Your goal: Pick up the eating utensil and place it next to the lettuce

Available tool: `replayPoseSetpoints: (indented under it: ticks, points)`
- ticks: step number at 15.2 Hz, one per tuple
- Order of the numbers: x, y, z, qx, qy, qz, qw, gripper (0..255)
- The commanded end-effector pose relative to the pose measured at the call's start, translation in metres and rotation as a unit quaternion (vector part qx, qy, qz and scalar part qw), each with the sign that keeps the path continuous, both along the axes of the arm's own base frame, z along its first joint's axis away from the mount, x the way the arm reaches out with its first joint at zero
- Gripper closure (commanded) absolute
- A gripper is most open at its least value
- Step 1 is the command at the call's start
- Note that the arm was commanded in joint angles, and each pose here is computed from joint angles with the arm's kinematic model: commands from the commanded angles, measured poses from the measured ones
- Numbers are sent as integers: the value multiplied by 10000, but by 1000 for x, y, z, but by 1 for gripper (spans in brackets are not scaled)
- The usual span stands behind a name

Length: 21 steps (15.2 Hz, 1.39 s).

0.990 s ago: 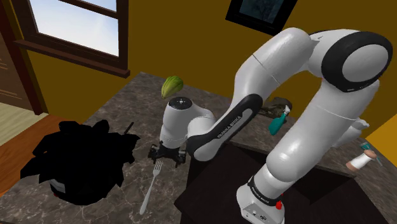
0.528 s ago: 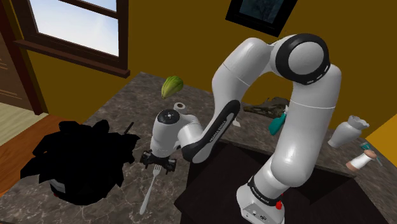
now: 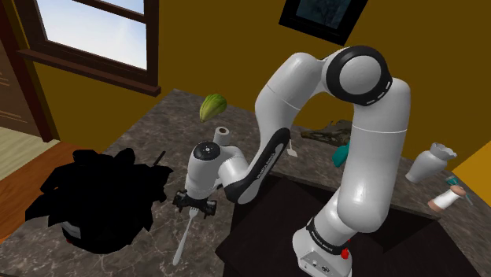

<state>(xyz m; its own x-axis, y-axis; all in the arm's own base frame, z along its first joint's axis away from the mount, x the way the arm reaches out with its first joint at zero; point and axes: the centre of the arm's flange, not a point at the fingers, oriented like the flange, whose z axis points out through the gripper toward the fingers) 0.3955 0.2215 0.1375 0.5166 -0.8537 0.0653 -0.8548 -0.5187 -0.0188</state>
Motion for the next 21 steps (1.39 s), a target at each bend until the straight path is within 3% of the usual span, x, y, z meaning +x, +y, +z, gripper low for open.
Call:
replayPoseSetpoints:
  ticks: [1,4,5,14,21]
  points:
    - [0,0,0,0,-1,0,10000,0]
    - [0,0,0,0,0,0,10000,0]
    - [0,0,0,0,0,0,10000,255]
    - [0,0,0,0,-1,0,10000,255]
    - [0,0,37,0,-1,0,10000,255]
